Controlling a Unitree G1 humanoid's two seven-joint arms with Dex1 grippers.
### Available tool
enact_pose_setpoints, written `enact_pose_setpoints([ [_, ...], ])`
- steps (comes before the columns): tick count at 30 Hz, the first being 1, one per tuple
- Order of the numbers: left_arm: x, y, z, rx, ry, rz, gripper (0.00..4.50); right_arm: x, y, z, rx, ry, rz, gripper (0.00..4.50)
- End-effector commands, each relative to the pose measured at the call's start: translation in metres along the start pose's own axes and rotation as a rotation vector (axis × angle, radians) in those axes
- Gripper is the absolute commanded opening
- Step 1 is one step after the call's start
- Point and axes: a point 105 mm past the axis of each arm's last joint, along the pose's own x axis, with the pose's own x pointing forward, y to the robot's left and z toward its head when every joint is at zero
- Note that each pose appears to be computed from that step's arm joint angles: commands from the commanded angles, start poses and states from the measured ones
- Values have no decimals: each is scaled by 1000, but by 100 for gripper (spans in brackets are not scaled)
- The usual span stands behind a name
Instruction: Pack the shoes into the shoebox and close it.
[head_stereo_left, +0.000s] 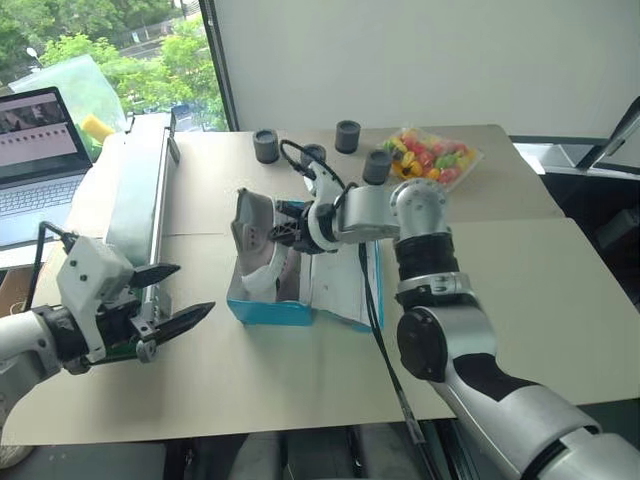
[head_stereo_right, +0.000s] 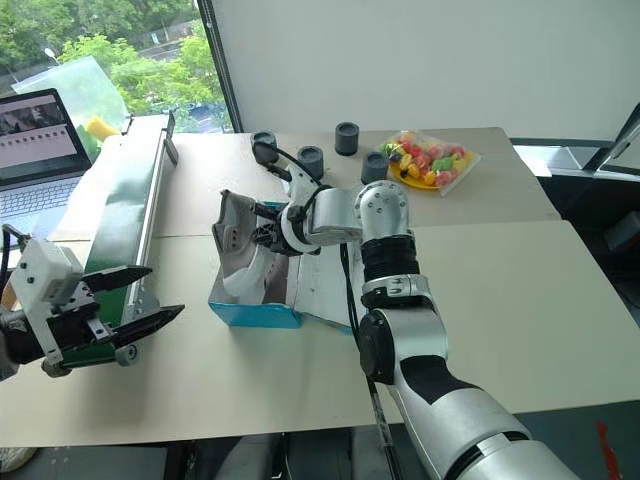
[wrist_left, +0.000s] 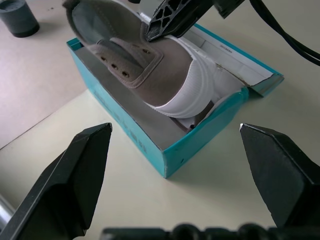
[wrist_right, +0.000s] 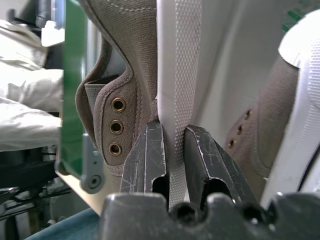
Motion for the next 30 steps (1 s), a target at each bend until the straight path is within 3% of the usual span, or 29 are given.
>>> enact_pose_setpoints([
  [1,0,-5,9,44,-26,-9,438,-3,14,8,-30,-52,-10,19],
  [11,-1,-7,11,54,-27,5,438,38,9,-16,36,-58,-132,19],
  [19,0,-6,8,59,-14,15,438,55,47,-52,3,82,-61,19],
  [30,0,-5,6,58,-10,30,438,53,79,-60,50,172,13,19],
])
